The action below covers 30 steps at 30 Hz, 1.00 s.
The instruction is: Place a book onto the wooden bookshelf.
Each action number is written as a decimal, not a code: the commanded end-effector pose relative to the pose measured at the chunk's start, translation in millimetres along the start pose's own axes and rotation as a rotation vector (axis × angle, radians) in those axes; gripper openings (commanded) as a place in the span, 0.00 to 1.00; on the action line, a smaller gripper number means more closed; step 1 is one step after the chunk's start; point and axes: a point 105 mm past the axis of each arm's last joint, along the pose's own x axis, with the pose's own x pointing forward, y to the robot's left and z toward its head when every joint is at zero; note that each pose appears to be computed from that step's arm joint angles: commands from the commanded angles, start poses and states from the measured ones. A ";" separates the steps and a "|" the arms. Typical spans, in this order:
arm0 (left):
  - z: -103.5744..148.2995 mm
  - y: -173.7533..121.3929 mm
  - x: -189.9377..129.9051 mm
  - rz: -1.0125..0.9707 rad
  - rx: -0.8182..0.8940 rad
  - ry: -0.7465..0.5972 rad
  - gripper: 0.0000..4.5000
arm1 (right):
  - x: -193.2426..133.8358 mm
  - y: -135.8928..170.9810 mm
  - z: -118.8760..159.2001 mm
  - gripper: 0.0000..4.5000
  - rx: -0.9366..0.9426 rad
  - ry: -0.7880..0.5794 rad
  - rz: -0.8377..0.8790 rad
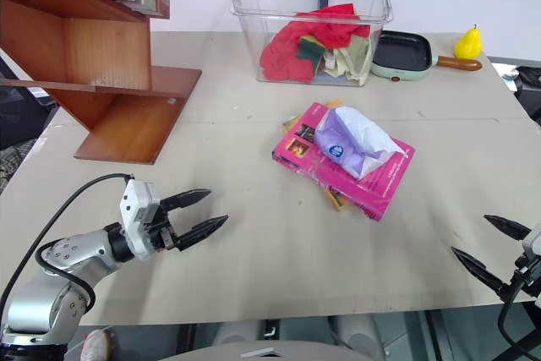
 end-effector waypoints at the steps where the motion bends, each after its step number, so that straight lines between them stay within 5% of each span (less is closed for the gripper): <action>1: 28.0 0.0 10.4 -0.014 0.047 -0.098 0.92 | 10.5 -10.9 30.2 1.00 -0.034 -0.098 -0.049; 4: 64.0 -8.2 22.0 -0.087 0.066 -0.225 0.92 | 31.3 -15.8 81.3 1.00 -0.051 -0.256 -0.080; 17: 85.7 -47.2 23.0 -0.296 0.140 -0.249 0.92 | 125.5 21.4 156.0 1.00 -0.044 -0.253 0.106; 27: 78.1 -55.6 18.3 -0.298 0.140 -0.247 0.92 | 197.3 29.2 129.3 1.00 -0.034 0.007 0.144; 30: 80.1 -58.6 16.9 -0.286 0.145 -0.248 0.94 | 200.2 27.6 124.8 0.80 -0.043 0.024 0.150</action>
